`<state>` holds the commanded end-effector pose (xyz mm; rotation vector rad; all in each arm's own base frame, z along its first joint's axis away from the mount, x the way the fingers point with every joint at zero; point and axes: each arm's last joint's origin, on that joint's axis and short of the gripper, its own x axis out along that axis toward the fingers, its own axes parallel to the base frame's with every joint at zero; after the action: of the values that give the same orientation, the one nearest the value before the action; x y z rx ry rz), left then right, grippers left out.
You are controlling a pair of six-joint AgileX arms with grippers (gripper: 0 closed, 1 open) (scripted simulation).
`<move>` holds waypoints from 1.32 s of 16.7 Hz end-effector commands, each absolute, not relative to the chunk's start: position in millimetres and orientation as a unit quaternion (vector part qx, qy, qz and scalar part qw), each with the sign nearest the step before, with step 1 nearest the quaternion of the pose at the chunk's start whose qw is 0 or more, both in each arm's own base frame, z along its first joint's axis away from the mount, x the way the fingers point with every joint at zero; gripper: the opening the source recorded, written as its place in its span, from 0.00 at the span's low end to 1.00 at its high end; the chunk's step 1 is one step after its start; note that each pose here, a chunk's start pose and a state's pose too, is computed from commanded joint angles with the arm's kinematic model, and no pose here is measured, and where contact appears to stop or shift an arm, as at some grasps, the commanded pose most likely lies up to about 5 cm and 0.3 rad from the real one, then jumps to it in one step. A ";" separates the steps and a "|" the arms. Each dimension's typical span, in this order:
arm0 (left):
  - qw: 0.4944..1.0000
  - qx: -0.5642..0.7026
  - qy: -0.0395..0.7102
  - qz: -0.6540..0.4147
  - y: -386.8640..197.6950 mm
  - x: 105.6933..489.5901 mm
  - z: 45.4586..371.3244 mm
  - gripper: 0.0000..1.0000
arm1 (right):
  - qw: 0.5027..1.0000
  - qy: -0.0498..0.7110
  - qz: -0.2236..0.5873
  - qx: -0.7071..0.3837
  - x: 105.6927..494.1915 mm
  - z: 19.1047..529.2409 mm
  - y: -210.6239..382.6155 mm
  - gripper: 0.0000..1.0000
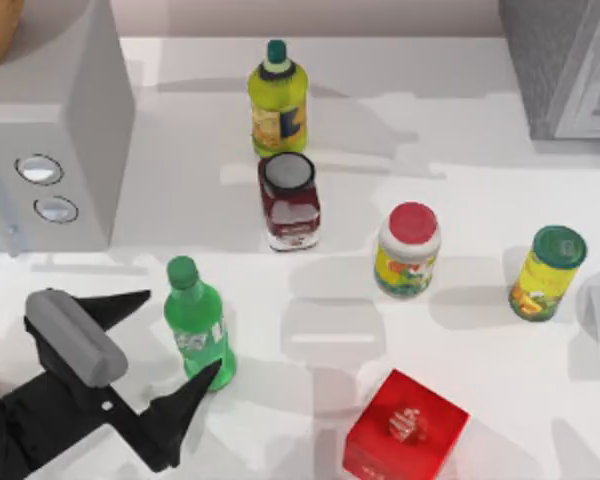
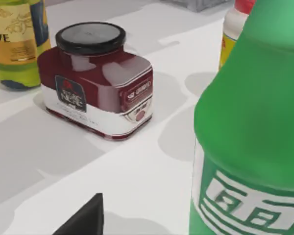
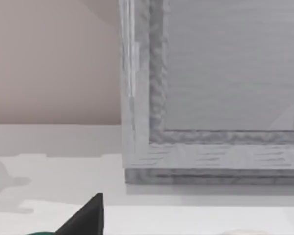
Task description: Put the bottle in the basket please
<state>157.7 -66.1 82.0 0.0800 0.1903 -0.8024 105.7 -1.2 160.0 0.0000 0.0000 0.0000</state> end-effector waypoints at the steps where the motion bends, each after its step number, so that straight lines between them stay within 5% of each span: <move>1: 0.915 0.039 0.093 -0.390 -68.7 160.3 81.3 1.00 | 1.000 0.000 0.000 0.000 105.7 160.0 -1.2 1.00; 17: 0.915 0.039 0.092 -0.390 -104.5 185.6 71.3 1.00 | 1.000 0.000 0.000 0.000 105.7 160.0 -1.2 1.00; 22: 0.915 0.039 0.092 -0.390 -104.5 185.6 71.3 0.62 | 1.000 0.000 0.000 0.000 105.7 160.0 -1.2 1.00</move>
<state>185.6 -104.5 71.3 0.0812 0.1887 -0.8026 105.7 -1.2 160.0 0.0000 0.0000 0.0000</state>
